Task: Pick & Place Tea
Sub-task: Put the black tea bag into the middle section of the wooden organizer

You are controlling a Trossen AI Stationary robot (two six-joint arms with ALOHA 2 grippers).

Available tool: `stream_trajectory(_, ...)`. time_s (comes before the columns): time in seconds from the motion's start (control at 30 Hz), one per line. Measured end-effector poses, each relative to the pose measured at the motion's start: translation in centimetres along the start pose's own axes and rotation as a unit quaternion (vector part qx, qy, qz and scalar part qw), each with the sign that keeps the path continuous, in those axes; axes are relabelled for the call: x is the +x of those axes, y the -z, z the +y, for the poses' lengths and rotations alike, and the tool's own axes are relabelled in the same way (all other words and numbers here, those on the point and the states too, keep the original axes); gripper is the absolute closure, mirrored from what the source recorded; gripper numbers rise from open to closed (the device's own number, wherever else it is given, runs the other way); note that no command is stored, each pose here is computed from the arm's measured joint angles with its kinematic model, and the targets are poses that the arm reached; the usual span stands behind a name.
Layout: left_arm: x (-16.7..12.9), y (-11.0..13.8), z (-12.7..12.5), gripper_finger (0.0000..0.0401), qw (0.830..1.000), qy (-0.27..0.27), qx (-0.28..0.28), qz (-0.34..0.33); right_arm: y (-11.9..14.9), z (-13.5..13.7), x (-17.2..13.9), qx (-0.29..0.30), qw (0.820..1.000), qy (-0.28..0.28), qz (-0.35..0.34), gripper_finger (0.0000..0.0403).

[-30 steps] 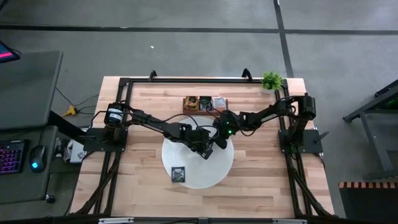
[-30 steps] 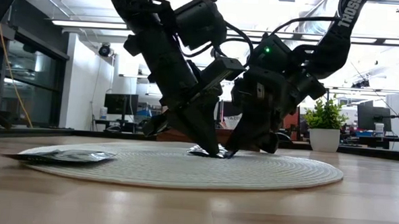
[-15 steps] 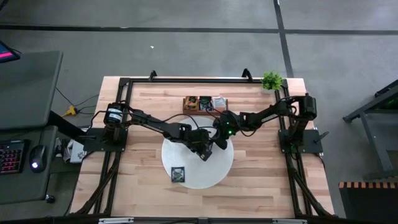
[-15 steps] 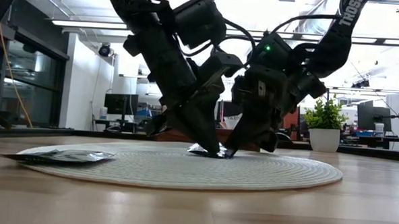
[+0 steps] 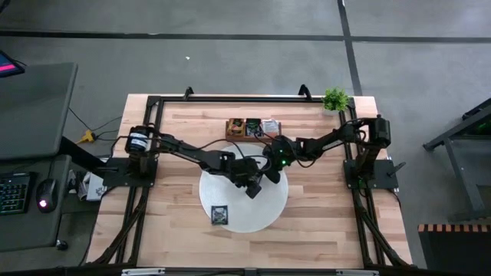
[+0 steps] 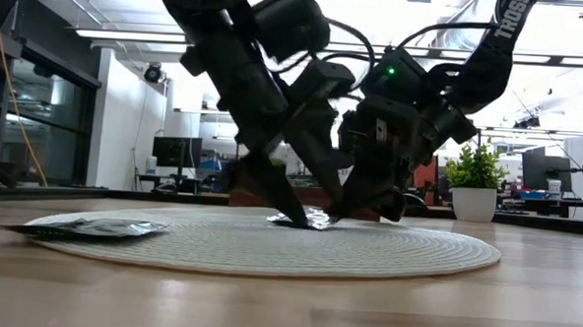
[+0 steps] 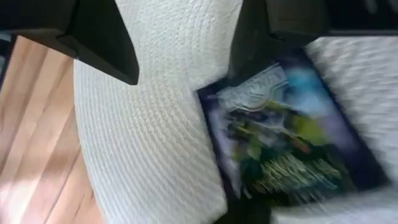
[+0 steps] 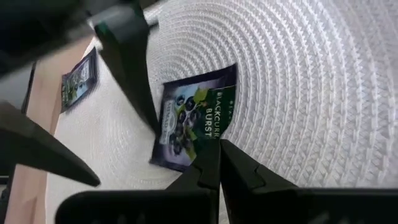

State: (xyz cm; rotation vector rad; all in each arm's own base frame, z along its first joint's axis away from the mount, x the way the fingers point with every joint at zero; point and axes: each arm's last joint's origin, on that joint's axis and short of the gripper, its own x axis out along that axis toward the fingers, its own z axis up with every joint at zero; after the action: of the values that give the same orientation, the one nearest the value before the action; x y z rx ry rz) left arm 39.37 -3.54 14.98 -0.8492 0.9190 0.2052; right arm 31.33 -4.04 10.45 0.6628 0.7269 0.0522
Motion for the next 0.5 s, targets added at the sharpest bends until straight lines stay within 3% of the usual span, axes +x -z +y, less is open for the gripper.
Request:
stream_trajectory(0.2,-2.8,-0.3,-0.2,0.0142,0.997,-0.066,-0.005,-0.05,-0.3,0.4,-0.5,-0.004,1.0,-0.007,-0.004,0.0403)
stream_trajectory(0.5,-10.3,-0.2,-0.6,0.0158,0.978,-0.17,-0.005,-0.119,-2.0,2.1,-3.6,-0.035,0.998,-0.001,-0.043,0.0403)
